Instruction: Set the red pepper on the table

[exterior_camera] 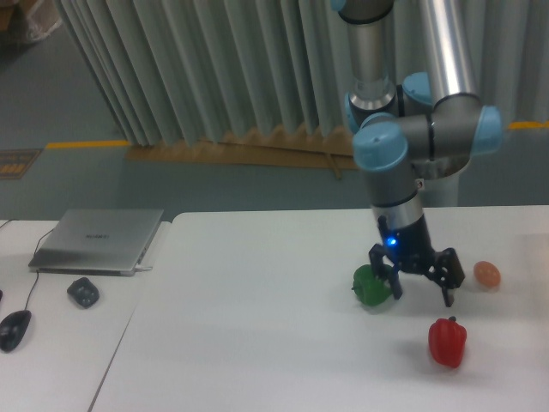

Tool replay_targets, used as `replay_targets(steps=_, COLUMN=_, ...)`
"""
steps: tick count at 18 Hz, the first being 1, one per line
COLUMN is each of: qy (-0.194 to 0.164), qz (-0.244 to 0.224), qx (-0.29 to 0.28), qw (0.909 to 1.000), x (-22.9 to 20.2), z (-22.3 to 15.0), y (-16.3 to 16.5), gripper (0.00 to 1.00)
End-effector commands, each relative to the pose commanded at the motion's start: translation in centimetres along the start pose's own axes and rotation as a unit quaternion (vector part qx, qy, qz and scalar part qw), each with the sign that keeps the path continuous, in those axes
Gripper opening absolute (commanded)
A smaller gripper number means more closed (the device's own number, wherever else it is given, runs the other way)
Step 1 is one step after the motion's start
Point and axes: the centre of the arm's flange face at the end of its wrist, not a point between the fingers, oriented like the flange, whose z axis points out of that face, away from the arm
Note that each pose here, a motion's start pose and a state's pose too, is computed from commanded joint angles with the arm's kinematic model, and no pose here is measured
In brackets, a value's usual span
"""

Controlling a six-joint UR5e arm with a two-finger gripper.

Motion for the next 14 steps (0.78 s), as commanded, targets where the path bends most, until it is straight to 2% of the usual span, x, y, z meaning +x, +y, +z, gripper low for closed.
replay_targets(steps=1, qy=0.039, qz=0.084, qx=-0.022, qw=0.9955, x=-1.6, z=-0.6, y=2.1, gripper=1.00)
replay_targets(steps=3, qy=0.074, qz=0.192, qx=-0.034, qw=0.9781, x=-3.9, z=-1.4, y=5.1, gripper=1.00)
replay_targets(steps=5, qy=0.076, qz=0.300, qx=-0.036, qw=0.9503, x=-6.0, z=-2.5, y=8.2, gripper=1.00)
replay_targets(steps=6, qy=0.074, qz=0.357, qx=-0.035, qw=0.9304, x=-7.6, z=-3.1, y=10.5, gripper=1.00)
replay_targets(steps=8, qy=0.080, qz=0.411, qx=-0.044, qw=0.9072, x=-8.2, z=-2.6, y=11.4, gripper=1.00)
replay_targets(steps=11, qy=0.085, qz=0.418, qx=-0.058, qw=0.9026, x=-8.5, z=-2.0, y=11.9, gripper=1.00)
replay_targets(steps=14, qy=0.104, qz=0.414, qx=-0.051, qw=0.9029, x=-9.4, z=0.6, y=12.2, gripper=1.00)
